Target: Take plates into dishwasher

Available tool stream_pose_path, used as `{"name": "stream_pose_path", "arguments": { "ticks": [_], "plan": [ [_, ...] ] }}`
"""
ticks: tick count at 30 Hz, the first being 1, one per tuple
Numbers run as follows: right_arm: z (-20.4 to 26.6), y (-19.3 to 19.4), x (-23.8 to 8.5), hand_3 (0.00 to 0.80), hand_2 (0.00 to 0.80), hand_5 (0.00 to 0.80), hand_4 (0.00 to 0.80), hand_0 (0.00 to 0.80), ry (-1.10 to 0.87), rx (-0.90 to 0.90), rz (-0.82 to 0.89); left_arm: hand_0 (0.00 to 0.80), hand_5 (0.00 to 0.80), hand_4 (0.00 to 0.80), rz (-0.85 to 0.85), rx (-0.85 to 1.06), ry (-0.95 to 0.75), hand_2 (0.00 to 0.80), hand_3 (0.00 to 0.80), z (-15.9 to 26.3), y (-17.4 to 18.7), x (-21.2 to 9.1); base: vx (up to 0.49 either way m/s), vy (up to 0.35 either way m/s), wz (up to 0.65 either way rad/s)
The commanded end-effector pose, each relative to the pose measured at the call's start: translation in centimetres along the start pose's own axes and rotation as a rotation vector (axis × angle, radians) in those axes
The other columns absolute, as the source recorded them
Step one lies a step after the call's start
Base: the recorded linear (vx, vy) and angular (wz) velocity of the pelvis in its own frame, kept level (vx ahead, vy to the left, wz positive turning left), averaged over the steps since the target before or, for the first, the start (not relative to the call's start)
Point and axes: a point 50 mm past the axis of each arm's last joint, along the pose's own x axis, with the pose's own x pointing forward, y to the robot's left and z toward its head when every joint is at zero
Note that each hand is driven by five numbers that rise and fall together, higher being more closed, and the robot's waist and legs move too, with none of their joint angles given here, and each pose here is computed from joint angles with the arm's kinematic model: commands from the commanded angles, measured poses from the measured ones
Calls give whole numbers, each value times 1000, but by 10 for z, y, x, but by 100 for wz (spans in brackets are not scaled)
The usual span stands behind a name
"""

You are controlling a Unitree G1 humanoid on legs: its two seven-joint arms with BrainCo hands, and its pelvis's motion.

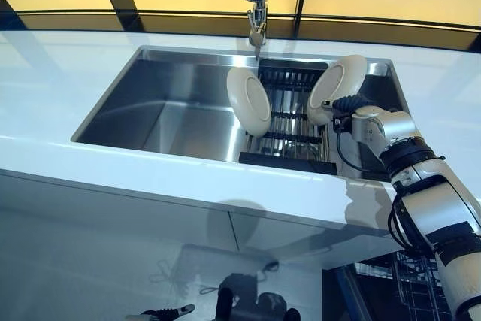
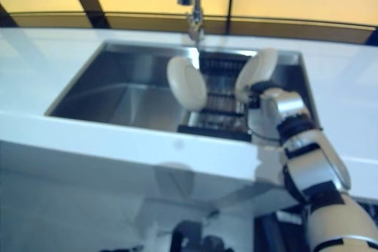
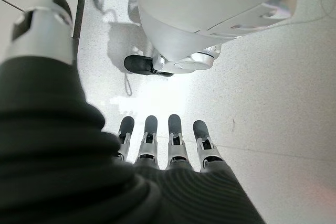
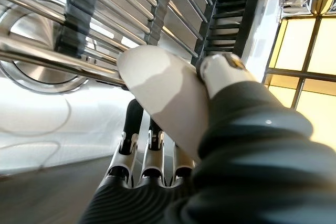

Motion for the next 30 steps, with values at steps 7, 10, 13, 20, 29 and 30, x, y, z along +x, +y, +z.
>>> {"name": "stream_pose_path", "arguments": {
  "ticks": [7, 10, 13, 20, 29, 30],
  "plan": [
    [69, -20, -17, 800, 800, 800, 800, 800, -234, -145, -117, 0, 0, 0, 11, 48, 2, 0, 0, 2, 9, 0, 0, 0, 0],
    [69, -23, -17, 800, 800, 800, 800, 800, -235, -143, -123, 0, 0, 0, 14, 53, 4, 0, 0, -2, 11, 0, 0, 0, 0],
    [70, -24, -17, 800, 800, 800, 800, 800, -246, -142, -126, 0, 0, 0, 16, 65, 3, 0, 0, -3, 12, 0, 0, 0, 0],
    [72, -29, -18, 800, 800, 800, 800, 800, -278, -145, -126, 0, 0, 0, 27, 99, 17, 0, 0, -10, 16, 0, 15, -11, 0],
    [79, -31, -23, 800, 800, 800, 800, 800, -336, -136, -65, 0, 0, 0, 35, 138, 45, 0, 0, -18, 21, 0, 28, -7, -3],
    [79, -31, -23, 800, 800, 800, 800, 800, -336, -136, -65, 0, 0, 0, 36, 138, 45, 0, 0, -18, 21, 0, 38, -9, -3]
  ]
}}
